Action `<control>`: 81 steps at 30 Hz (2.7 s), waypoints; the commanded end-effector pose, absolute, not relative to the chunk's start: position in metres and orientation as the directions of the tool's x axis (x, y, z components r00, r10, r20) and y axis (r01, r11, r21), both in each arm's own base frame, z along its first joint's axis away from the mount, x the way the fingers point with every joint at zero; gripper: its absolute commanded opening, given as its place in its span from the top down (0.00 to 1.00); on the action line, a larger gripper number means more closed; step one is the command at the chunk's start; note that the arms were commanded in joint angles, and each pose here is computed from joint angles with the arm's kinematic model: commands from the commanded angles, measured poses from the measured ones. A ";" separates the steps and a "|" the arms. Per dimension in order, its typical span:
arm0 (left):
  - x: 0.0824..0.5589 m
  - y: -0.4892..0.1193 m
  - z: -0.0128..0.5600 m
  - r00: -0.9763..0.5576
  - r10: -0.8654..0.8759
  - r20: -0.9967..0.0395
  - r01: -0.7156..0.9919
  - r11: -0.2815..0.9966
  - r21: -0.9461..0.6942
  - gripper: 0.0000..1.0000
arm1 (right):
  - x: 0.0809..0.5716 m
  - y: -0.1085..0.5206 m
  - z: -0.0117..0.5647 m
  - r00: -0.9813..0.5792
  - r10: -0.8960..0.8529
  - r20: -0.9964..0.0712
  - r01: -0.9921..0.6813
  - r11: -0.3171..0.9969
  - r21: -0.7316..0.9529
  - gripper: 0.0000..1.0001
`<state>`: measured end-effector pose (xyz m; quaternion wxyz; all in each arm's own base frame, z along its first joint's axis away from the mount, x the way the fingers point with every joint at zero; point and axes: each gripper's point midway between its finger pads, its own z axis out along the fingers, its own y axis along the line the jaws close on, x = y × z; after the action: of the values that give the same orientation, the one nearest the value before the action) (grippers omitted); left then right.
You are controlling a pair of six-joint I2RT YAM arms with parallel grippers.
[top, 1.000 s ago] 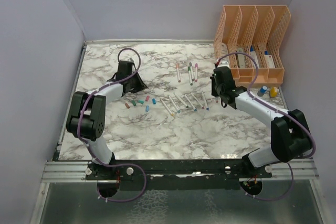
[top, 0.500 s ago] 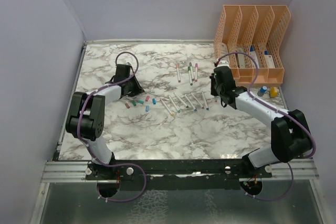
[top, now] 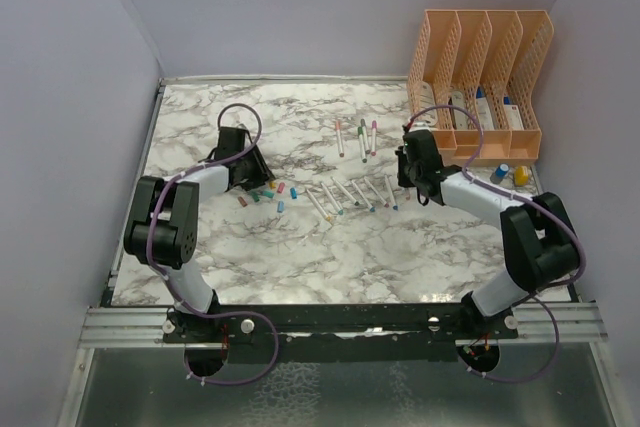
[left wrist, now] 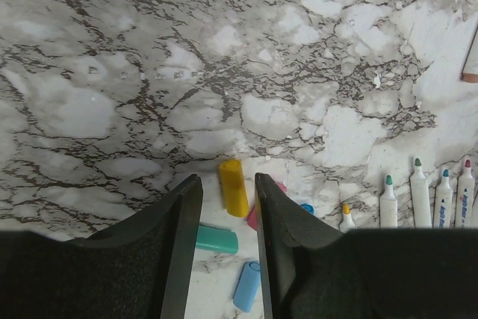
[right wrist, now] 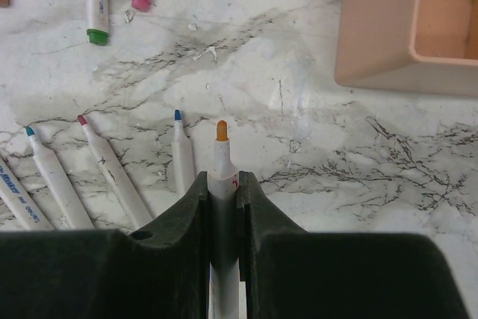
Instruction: Open the pen caps
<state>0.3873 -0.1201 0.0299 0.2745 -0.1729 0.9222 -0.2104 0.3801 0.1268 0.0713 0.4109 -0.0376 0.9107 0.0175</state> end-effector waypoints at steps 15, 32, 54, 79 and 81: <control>0.401 -0.101 0.170 -0.565 -0.501 -0.656 -0.071 0.822 -0.565 0.37 | 0.391 0.135 0.025 -0.726 -0.020 -0.687 -0.086 0.994 0.062 0.99; 0.394 -0.092 0.186 -0.532 -0.528 -0.662 -0.072 0.807 -0.586 0.36 | 0.394 0.125 0.036 -0.733 0.033 -0.680 -0.013 0.998 0.062 0.61; 0.378 -0.120 0.202 -0.552 -0.559 -0.619 0.066 0.710 -0.701 0.01 | 0.497 0.236 0.108 -0.601 -0.112 -0.792 -0.334 0.935 0.122 0.21; 0.364 -0.121 0.180 -0.588 -0.541 -0.602 0.052 0.717 -0.695 0.01 | 0.517 0.302 0.031 -0.638 -0.233 -0.734 -0.330 0.944 -0.013 0.30; 0.364 -0.120 0.179 -0.586 -0.541 -0.604 0.052 0.718 -0.694 0.01 | 0.516 0.301 0.027 -0.645 -0.238 -0.726 -0.324 0.946 -0.022 0.33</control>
<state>0.3658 -0.1198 0.1676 0.4119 -0.1624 0.8319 -0.3344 0.5108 0.3018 0.0305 0.3894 -0.1633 0.9034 0.0743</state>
